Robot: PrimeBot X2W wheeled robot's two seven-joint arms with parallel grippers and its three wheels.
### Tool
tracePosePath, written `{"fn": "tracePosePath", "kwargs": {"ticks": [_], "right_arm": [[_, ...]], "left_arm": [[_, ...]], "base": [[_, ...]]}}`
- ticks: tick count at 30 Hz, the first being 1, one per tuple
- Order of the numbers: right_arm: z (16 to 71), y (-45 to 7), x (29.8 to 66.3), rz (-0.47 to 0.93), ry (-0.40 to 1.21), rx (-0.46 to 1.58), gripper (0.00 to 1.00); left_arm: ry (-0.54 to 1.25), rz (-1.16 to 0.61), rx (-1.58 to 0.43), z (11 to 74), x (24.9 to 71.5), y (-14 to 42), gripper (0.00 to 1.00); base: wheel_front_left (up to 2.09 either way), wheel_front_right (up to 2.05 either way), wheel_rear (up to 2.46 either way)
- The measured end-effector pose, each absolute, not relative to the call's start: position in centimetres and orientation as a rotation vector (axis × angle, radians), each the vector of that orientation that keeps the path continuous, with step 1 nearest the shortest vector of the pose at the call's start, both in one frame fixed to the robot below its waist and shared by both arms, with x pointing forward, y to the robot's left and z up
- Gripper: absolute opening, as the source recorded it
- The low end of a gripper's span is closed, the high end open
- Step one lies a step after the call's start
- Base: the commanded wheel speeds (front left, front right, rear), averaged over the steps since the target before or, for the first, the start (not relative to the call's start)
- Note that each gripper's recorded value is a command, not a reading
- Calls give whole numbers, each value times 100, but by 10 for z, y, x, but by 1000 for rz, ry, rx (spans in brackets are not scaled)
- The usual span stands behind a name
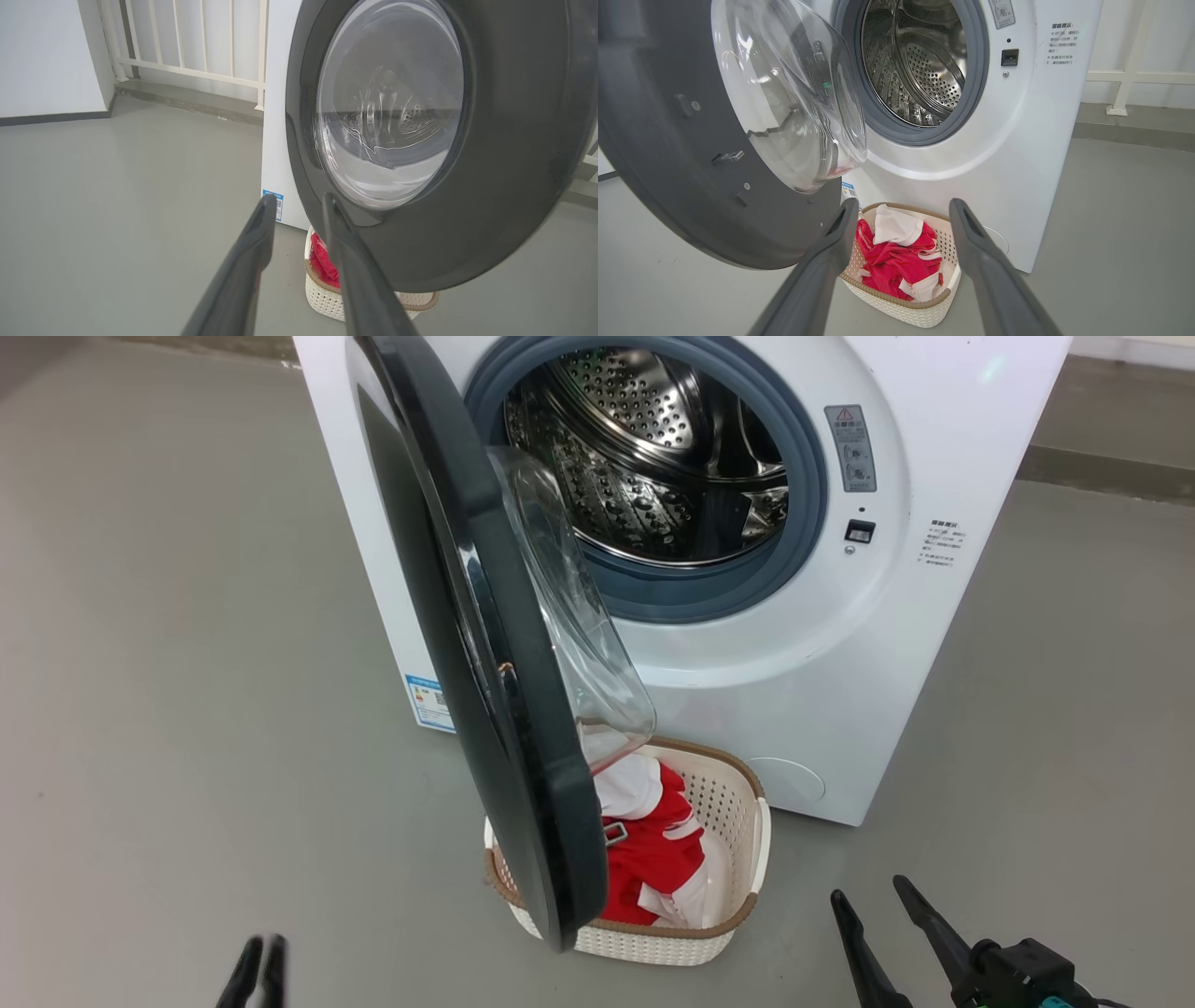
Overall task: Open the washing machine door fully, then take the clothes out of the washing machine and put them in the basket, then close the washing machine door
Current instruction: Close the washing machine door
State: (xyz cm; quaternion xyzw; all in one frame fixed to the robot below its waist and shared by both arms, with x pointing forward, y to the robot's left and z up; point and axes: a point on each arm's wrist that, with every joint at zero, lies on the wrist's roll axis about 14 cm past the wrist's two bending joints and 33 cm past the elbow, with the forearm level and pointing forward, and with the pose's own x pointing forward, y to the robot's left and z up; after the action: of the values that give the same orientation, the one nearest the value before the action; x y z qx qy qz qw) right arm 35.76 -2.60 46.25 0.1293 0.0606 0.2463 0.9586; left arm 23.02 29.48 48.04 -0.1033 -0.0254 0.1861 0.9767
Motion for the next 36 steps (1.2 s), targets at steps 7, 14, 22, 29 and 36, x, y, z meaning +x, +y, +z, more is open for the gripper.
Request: {"fn": "tracePosePath", "kwargs": {"ticks": [7, 14, 22, 29, 36], "right_arm": [[458, -31, 360, 479, 133, 269, 100], [454, -38, 361, 453, 142, 275, 100], [449, -51, 361, 413, 150, 280, 100], [445, -63, 363, 373, 155, 281, 100], [446, -73, 368, 337, 146, 286, 100]], "left_arm": [[-186, 350, -307, 520, 250, 317, 0], [-259, 285, -741, 533, 268, 325, 0], [-114, 82, -1120, 546, 289, 304, 0], [90, -144, -1213, 548, 304, 254, 0], [147, -241, -1216, 550, 325, 224, 0]], "base": [[0, 0, 0], [0, 0, 0], [0, 0, 0], [0, 0, 0], [0, 0, 0]]}}
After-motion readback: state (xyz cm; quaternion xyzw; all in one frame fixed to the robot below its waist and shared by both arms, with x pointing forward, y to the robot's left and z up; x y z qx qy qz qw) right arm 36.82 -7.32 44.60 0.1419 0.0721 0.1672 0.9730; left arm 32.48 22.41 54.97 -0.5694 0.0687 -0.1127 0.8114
